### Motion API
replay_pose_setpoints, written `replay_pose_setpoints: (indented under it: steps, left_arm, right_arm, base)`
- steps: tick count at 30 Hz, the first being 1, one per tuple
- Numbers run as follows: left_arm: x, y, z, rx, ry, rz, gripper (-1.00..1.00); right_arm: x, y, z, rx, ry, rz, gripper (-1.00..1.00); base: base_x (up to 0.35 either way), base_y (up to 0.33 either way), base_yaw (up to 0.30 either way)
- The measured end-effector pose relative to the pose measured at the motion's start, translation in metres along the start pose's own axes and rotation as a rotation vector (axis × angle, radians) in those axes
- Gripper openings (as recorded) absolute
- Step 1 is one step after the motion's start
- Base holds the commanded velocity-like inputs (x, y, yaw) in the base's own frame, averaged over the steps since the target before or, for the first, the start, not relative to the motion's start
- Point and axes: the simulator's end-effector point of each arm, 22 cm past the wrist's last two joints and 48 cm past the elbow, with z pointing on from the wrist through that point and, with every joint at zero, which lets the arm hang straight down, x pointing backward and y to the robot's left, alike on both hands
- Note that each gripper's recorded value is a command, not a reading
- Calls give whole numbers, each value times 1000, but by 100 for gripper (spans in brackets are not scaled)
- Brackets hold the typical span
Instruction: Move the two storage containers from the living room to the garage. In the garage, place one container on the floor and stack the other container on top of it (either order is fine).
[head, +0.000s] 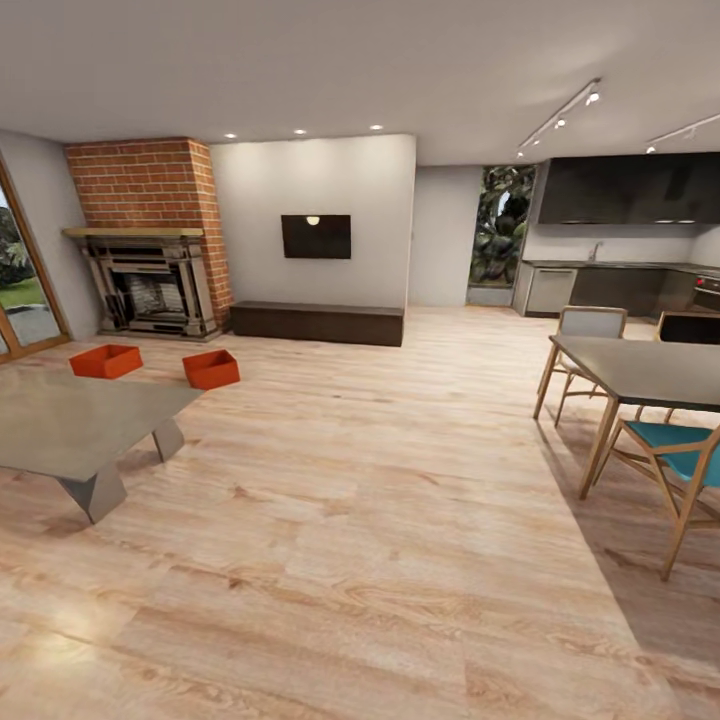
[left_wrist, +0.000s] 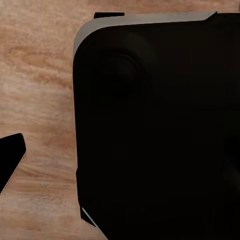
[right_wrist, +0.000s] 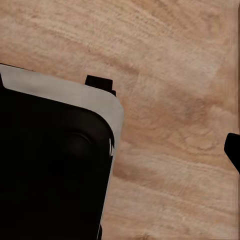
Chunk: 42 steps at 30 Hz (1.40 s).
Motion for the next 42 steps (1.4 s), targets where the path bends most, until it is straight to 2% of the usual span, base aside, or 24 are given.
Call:
replay_pose_setpoints:
  steps: [42]
  left_arm:
    - [0,0,0,0,0,0,100]
  right_arm:
    - [0,-1,0,1,0,1,100]
  base:
    - [323,0,0]
